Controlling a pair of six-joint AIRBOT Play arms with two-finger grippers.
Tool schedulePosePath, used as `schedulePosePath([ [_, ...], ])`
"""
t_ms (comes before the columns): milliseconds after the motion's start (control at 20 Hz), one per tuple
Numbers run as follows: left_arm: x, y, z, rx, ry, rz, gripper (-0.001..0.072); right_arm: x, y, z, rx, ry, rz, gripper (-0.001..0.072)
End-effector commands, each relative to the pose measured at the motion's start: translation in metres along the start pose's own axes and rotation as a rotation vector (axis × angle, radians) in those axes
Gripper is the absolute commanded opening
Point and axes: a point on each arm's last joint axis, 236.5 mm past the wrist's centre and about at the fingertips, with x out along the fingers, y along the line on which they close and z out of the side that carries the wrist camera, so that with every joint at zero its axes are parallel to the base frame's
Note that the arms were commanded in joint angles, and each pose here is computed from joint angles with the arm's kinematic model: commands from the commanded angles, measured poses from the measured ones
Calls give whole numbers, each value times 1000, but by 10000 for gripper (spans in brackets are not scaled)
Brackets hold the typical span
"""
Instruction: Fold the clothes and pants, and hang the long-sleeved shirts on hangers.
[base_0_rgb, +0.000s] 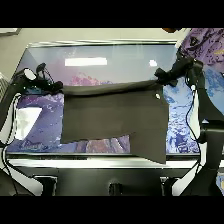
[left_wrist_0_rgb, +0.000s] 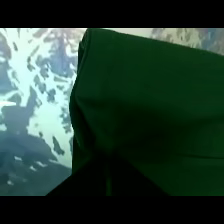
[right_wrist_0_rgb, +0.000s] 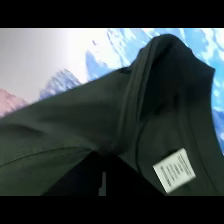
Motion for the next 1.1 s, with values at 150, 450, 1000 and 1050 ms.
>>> schedulePosePath([
  [150, -4, -11, -61, 0, 251, 7, 14, -17, -45, -39, -43, 170, -199, 32],
  [450, -2, -21, -77, 29, 307, 13, 15, -22, -68, -41, -64, 183, -296, 33],
  [1000, 34, -37, -90, 29, 316, 20, 636, 9, -81, -77, -80, 351, -299, 355],
  [1050, 27, -38, -82, 28, 295, 17, 676, 4, -77, -81, -105, 376, -276, 403],
])
